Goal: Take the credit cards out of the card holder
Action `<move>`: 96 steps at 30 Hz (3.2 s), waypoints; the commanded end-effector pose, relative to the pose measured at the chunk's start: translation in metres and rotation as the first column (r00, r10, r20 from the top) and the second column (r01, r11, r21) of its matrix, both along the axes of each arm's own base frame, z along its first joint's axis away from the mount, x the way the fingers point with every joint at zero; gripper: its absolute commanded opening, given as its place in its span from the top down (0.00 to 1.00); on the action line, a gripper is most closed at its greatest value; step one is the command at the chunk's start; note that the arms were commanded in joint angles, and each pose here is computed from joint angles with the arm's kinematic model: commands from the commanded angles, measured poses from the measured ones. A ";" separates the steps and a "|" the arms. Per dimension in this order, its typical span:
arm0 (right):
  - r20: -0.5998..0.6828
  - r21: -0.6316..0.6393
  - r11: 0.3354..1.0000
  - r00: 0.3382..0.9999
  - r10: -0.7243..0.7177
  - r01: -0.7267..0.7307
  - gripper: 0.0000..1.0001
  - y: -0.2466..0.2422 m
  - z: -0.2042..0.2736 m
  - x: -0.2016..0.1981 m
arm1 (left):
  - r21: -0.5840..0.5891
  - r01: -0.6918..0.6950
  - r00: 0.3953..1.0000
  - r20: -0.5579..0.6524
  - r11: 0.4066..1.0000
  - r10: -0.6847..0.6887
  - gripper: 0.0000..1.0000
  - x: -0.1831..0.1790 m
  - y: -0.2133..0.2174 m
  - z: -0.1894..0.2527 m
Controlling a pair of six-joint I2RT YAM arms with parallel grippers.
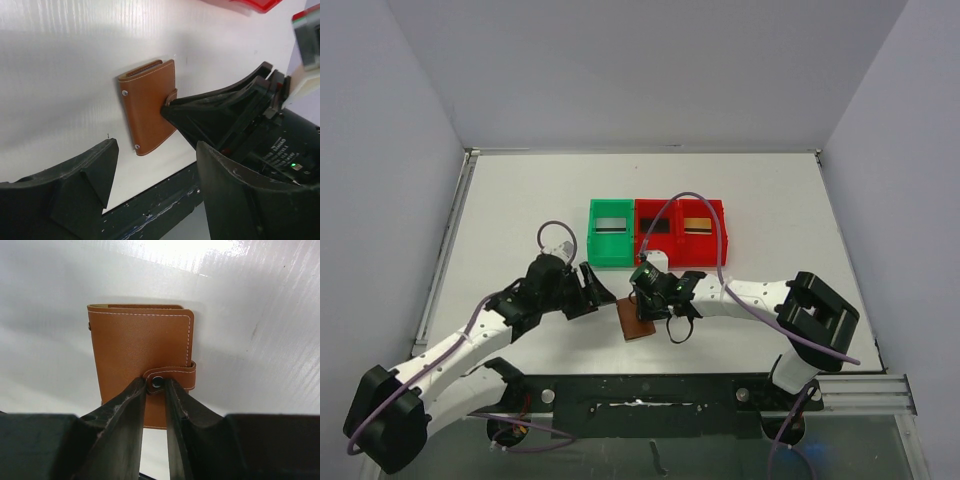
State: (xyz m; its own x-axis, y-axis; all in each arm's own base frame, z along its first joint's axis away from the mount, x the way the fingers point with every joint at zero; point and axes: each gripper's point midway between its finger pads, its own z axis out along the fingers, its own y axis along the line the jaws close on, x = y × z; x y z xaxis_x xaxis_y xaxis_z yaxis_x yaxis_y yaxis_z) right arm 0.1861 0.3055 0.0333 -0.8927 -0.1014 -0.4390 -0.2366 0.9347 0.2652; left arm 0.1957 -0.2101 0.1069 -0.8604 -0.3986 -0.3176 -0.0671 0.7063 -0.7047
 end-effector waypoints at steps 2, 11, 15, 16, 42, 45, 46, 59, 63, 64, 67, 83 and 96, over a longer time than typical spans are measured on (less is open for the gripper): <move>-0.009 0.019 0.999 0.999 -0.046 0.046 0.78 -0.004 0.001 0.002 | -0.067 -0.019 0.999 0.028 0.998 0.021 0.39 0.008 -0.024 -0.001; -0.022 0.028 0.996 0.996 -0.081 0.082 0.78 -0.014 -0.007 0.005 | -0.081 -0.034 0.999 -0.036 0.996 0.031 0.46 0.001 -0.040 -0.034; -0.030 0.050 0.995 0.996 -0.088 0.090 0.78 -0.015 -0.010 0.005 | -0.156 -0.045 0.998 -0.056 0.987 0.036 0.52 -0.004 -0.048 -0.044; -0.032 0.056 0.994 0.995 -0.090 0.091 0.78 -0.015 -0.010 0.005 | -0.177 -0.050 0.997 -0.067 0.983 0.039 0.53 -0.005 -0.050 -0.047; -0.036 0.091 0.988 0.992 -0.124 0.127 0.89 -0.022 -0.004 0.014 | -0.150 -0.075 0.993 -0.106 0.986 0.059 1.00 -0.002 -0.051 -0.068; -0.032 0.131 0.975 0.984 -0.176 0.179 0.91 -0.036 0.004 0.021 | -0.116 -0.103 0.989 -0.114 0.988 0.090 1.00 -0.002 -0.043 -0.072; -0.037 0.144 0.971 0.981 -0.190 0.193 0.92 -0.043 0.004 0.021 | -0.106 -0.113 0.988 -0.116 0.988 0.101 1.00 -0.002 -0.041 -0.074; -0.052 0.136 0.956 0.965 -0.255 0.260 0.63 -0.099 0.002 0.022 | -0.051 -0.103 0.992 -0.081 0.993 0.098 1.00 0.002 -0.032 -0.066; -0.044 0.143 0.968 0.978 -0.203 0.208 0.49 -0.092 0.008 0.024 | -0.021 -0.075 0.995 -0.072 0.997 0.074 1.00 0.003 -0.033 -0.064; -0.039 0.158 0.970 0.983 -0.180 0.184 0.46 -0.087 0.011 0.025 | -0.012 -0.069 0.995 -0.071 0.998 0.068 1.00 0.004 -0.033 -0.064; -0.002 0.194 0.975 0.994 -0.110 0.108 0.36 -0.065 0.027 0.029 | -0.002 -0.054 0.996 -0.064 0.999 0.054 1.00 0.005 -0.035 -0.062; 0.022 -0.031 0.998 0.999 -0.048 0.049 0.37 -0.014 0.011 0.043 | -0.004 -0.032 0.997 -0.064 0.999 0.032 1.00 0.003 -0.037 -0.059; -0.032 0.048 0.992 0.993 -0.115 0.116 0.81 -0.045 0.000 0.033 | 0.012 -0.030 0.997 -0.069 0.999 0.030 1.00 0.004 -0.036 -0.064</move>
